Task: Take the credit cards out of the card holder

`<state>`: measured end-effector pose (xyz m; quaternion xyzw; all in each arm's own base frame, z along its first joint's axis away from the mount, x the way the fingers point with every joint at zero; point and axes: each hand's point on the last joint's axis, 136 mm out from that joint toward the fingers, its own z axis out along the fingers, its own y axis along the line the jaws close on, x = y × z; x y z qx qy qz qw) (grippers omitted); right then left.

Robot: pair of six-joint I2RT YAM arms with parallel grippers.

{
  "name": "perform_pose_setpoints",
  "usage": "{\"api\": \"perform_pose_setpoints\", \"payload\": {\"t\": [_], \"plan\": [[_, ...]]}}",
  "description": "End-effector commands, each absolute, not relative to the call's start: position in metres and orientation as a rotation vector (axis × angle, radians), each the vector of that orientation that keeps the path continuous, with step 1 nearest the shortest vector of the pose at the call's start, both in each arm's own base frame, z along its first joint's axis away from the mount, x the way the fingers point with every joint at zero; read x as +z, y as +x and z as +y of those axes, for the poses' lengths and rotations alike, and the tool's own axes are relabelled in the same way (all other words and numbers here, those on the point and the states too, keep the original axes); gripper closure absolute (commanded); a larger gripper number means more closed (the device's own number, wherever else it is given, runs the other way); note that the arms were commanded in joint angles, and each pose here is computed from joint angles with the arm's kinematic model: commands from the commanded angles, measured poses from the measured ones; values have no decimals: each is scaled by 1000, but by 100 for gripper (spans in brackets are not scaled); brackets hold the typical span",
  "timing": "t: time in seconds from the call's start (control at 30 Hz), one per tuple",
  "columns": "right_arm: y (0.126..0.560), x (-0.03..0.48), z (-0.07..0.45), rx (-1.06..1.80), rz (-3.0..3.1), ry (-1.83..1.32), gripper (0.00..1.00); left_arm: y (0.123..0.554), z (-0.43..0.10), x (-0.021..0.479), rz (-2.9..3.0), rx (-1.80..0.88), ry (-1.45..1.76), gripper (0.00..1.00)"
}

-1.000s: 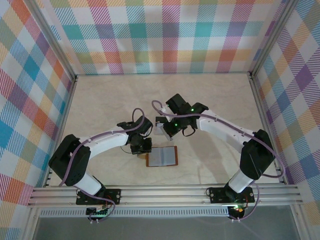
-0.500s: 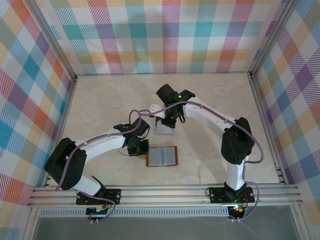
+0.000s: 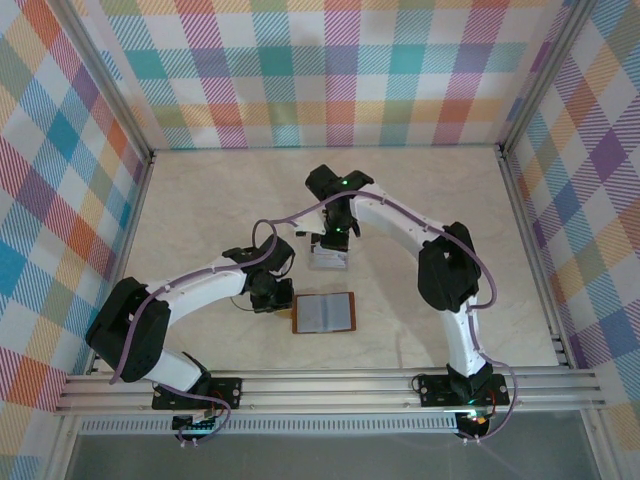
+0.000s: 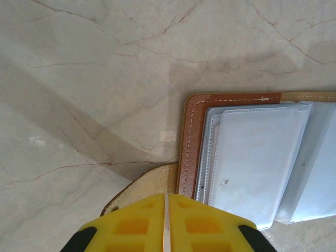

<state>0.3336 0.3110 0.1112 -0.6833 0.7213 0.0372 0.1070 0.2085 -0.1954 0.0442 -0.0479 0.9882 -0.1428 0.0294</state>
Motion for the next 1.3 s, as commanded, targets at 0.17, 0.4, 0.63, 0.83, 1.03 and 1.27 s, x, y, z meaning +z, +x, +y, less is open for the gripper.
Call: {"api": "perform_pose_setpoints", "payload": {"t": [0.17, 0.4, 0.63, 0.83, 1.03, 1.27], "plan": [[326, 95, 315, 201, 2157, -2079, 100, 204, -188, 44, 3067, -426, -146, 89], [323, 86, 318, 243, 2173, -2101, 99, 203, -187, 42, 3067, -427, -149, 89], [346, 98, 319, 113, 2155, -1985, 72, 203, -187, 42, 3067, -430, -152, 89], [359, 126, 319, 43, 2115, -1845, 70, 204, -189, 42, 3065, -443, -154, 89], [356, 153, 319, 96, 2171, -1640, 69, 206, -195, 45, 3059, -483, -152, 89], [332, 165, 315, 303, 2395, -1186, 64, 211, -207, 47, 3044, -577, -156, 90]]}}
